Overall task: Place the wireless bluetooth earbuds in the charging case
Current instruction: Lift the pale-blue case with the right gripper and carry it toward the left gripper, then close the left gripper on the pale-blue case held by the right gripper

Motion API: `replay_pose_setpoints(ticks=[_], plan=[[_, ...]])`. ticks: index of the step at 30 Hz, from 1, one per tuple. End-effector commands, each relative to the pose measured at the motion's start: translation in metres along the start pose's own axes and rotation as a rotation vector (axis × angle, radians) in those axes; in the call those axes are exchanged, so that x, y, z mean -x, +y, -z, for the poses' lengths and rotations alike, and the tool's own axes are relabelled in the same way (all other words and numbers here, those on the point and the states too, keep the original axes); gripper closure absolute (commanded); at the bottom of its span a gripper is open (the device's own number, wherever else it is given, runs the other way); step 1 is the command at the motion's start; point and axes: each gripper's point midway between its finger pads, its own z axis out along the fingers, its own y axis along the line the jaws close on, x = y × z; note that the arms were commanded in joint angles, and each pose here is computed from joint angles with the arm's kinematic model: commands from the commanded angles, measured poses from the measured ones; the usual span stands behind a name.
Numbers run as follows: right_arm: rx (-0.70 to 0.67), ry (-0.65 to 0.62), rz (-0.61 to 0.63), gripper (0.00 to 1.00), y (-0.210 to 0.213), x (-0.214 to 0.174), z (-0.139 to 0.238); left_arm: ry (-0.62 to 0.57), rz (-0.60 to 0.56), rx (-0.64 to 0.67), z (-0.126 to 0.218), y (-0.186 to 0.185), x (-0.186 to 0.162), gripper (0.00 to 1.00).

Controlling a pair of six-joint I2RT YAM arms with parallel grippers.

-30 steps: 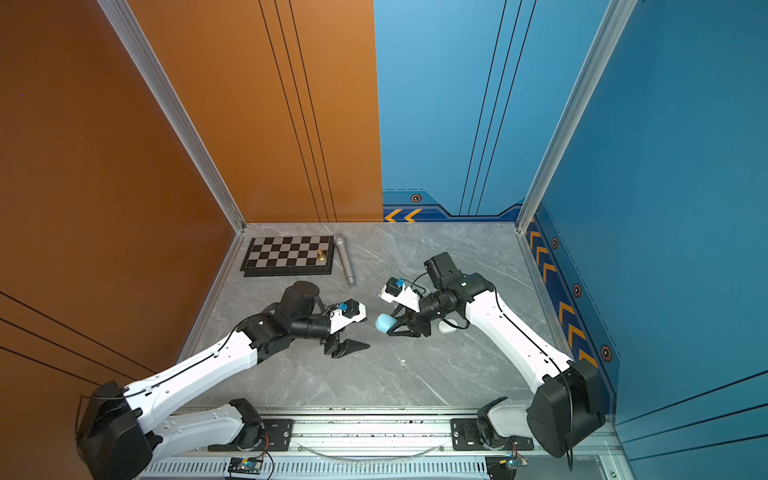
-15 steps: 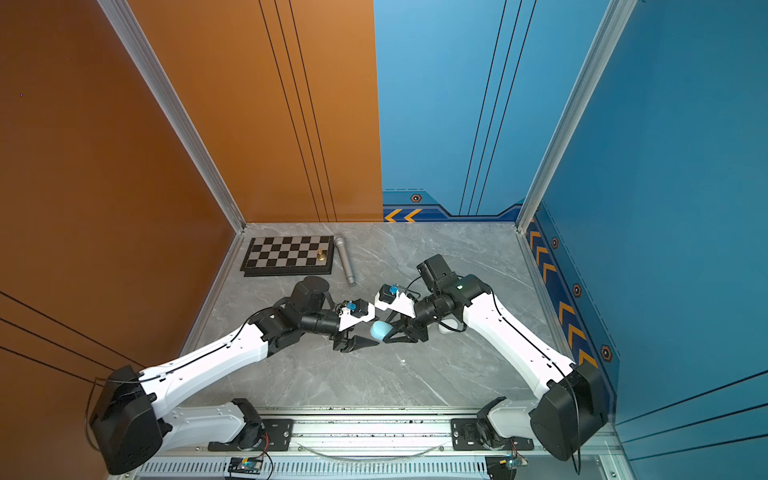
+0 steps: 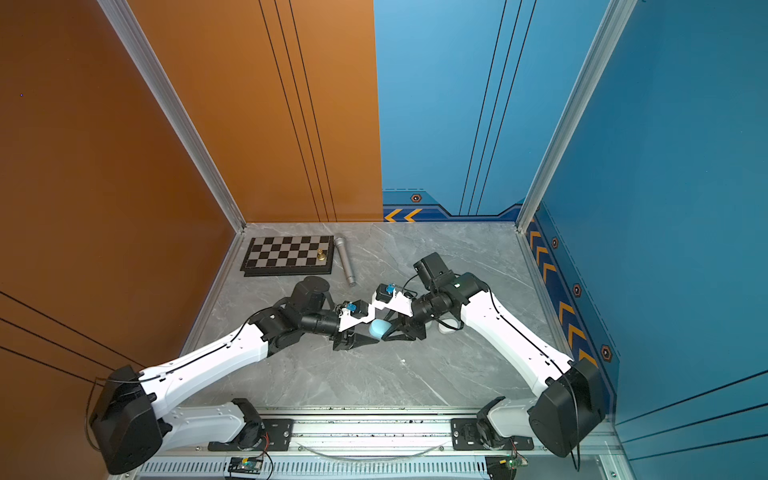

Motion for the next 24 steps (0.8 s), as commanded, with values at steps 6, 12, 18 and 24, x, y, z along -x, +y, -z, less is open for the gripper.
replay_pose_setpoints(ticks=[6,12,18,24], plan=[[-0.034,0.053,0.037,0.77,-0.006,-0.005,-0.004,-0.029,-0.047,-0.011,0.002,-0.006,0.015,0.4],[-0.027,0.051,0.037,0.77,-0.005,-0.004,-0.006,-0.028,-0.054,-0.008,0.002,-0.005,0.015,0.41],[-0.017,0.05,0.039,0.77,-0.004,-0.003,-0.009,-0.027,-0.056,-0.008,0.001,-0.004,0.015,0.46],[-0.009,0.056,0.037,0.77,-0.004,-0.003,-0.013,-0.023,-0.056,-0.003,0.0,-0.003,0.013,0.48]])
